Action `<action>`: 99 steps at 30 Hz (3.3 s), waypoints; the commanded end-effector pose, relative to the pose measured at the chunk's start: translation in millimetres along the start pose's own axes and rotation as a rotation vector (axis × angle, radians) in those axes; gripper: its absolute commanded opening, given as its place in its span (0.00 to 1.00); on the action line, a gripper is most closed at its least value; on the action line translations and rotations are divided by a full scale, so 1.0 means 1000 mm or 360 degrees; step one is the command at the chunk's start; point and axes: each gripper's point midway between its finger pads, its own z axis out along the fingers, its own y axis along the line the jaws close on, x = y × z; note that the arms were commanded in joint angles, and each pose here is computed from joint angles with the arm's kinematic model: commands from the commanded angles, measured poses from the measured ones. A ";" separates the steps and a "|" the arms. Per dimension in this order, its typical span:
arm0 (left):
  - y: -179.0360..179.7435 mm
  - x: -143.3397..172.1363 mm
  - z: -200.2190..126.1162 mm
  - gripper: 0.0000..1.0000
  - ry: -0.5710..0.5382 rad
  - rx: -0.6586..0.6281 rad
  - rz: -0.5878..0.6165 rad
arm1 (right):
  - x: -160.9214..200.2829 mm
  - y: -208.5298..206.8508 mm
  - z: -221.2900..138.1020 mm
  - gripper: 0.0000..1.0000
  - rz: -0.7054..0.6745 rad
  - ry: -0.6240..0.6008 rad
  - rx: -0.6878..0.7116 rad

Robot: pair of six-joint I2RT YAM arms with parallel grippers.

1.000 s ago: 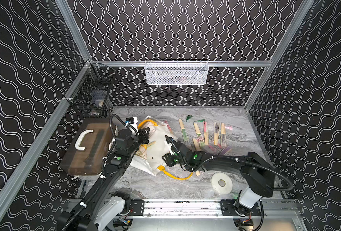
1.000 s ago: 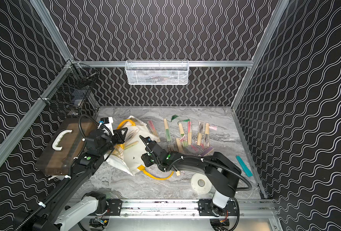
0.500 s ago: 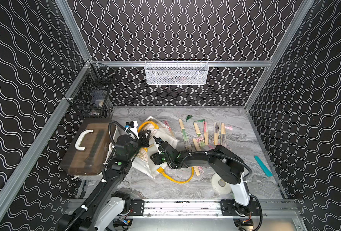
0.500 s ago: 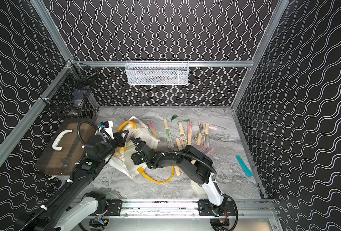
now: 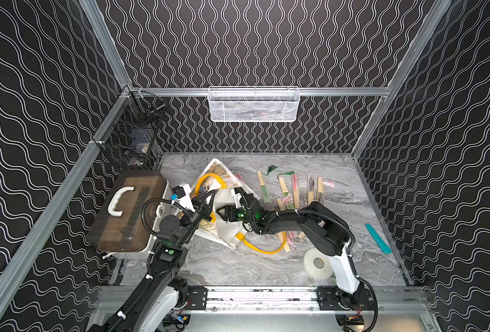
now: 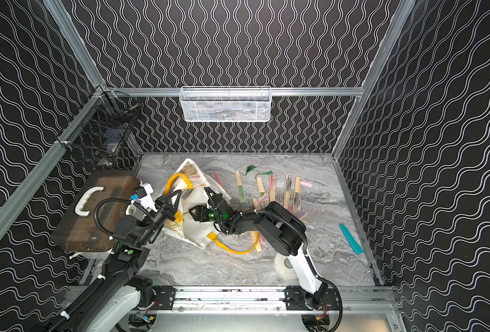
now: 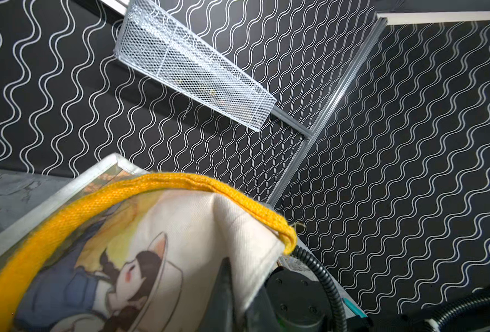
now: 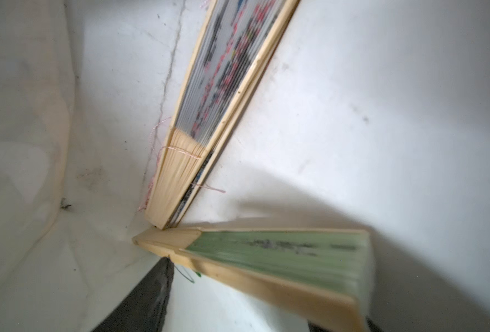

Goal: Take out the folding fans from the tote bags
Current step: Pick up the folding fan from the canvas bag, then place the folding fan at the center of the board.

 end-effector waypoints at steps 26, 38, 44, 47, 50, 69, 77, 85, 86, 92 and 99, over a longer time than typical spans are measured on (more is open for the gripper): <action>-0.004 -0.009 0.002 0.00 -0.0056 0.0031 -0.0055 | -0.004 -0.055 0.025 0.25 0.0292 0.0061 0.0342; 0.045 -0.012 -0.008 0.00 0.0086 -0.0535 0.0058 | -0.029 0.018 -0.027 0.13 0.0045 -0.0077 0.0045; 0.052 -0.005 -0.002 0.00 0.0160 -0.0575 0.0044 | -0.043 0.055 -0.053 0.13 -0.0163 -0.0154 -0.0017; 0.054 -0.004 0.000 0.00 0.0183 -0.0592 0.0048 | -0.049 0.068 -0.065 0.13 -0.0276 -0.0186 -0.0010; 0.054 -0.006 0.002 0.00 0.0213 -0.0612 0.0089 | -0.057 0.074 -0.078 0.13 -0.0345 -0.0218 0.0008; 0.029 -0.047 0.054 0.00 0.0797 -0.0471 0.0905 | -0.119 0.086 -0.199 0.14 -0.0466 -0.0310 -0.0017; 0.029 -0.069 0.081 0.00 0.0609 -0.0387 0.1361 | -0.122 0.066 -0.263 0.14 -0.0530 -0.0304 0.0177; 0.049 -0.055 0.106 0.00 0.0657 -0.0308 0.1516 | -0.122 0.062 -0.305 0.14 -0.0507 -0.0357 0.0259; 0.054 -0.052 0.109 0.00 0.0686 -0.0306 0.1522 | -0.125 0.069 -0.311 0.14 -0.0508 -0.0381 0.0221; 0.062 -0.036 0.116 0.00 0.0759 -0.0245 0.1566 | -0.136 0.093 -0.323 0.14 -0.0553 -0.0410 0.0126; 0.058 -0.044 0.110 0.00 0.0773 -0.0118 0.1636 | -0.111 0.055 -0.288 0.15 -0.0585 -0.0147 0.0241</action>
